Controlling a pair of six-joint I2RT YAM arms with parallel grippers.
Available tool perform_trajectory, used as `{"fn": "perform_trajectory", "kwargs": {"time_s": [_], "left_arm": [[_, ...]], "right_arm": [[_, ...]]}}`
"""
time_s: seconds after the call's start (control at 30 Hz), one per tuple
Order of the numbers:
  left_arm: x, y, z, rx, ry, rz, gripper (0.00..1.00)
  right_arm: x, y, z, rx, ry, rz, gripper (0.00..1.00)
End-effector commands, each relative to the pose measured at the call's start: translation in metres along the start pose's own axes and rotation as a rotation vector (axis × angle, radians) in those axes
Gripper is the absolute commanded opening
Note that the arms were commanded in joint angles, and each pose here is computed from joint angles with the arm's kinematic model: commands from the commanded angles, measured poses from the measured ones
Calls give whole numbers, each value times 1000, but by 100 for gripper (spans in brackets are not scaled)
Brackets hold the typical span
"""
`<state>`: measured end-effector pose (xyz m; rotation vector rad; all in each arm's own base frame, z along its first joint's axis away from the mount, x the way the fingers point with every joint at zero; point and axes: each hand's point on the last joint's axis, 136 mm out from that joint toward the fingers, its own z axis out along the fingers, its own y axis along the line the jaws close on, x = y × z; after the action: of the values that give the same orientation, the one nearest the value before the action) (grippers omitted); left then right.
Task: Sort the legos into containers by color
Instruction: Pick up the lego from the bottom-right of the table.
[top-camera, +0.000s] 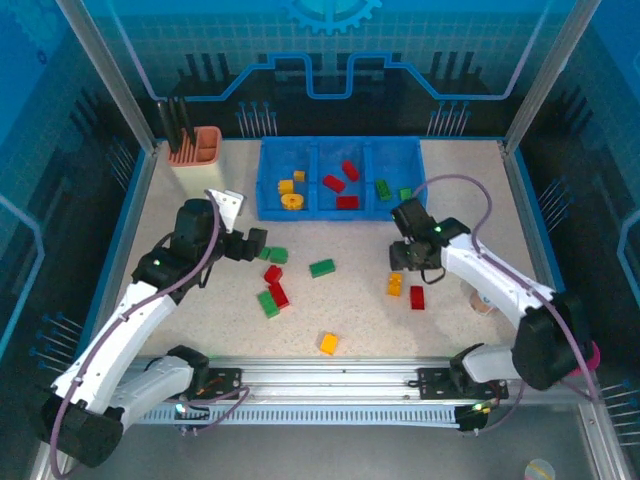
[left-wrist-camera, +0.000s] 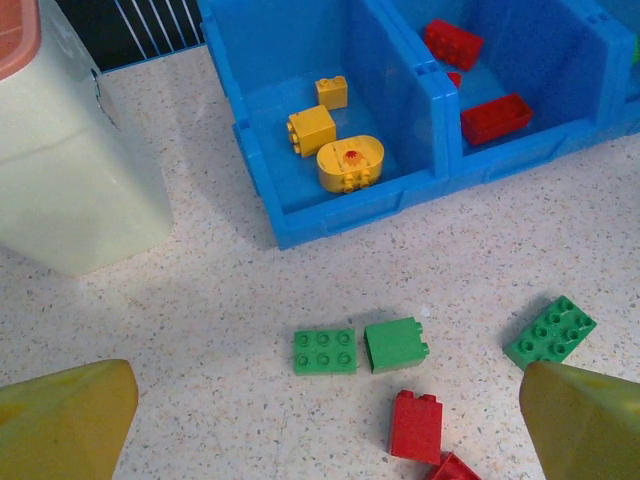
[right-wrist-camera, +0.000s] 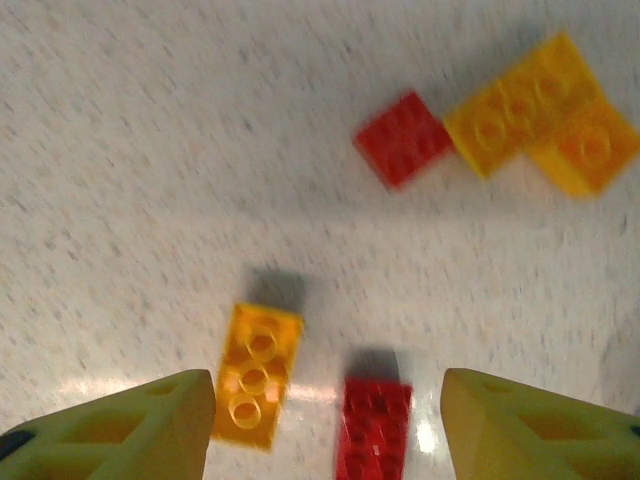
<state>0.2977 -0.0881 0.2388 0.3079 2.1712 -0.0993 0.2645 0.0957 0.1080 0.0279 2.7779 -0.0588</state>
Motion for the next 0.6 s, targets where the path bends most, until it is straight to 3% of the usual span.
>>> {"fn": "perform_trajectory", "kwargs": {"time_s": [0.0,0.33,0.5,0.57], "left_arm": [[-10,-4,2,29,-20,-11,99],[-8,-6,6,43,-11,-16,99],[-6,-6,6,41,-6,-15,99],[-7,-6,6,38,-7,-14,99]], "right_arm": [[42,-10,13,4,107,145,64],[66,-11,59,36,192,136,64],[76,-14,72,64,242,108,58],[79,-17,74,76,251,98,51]]}}
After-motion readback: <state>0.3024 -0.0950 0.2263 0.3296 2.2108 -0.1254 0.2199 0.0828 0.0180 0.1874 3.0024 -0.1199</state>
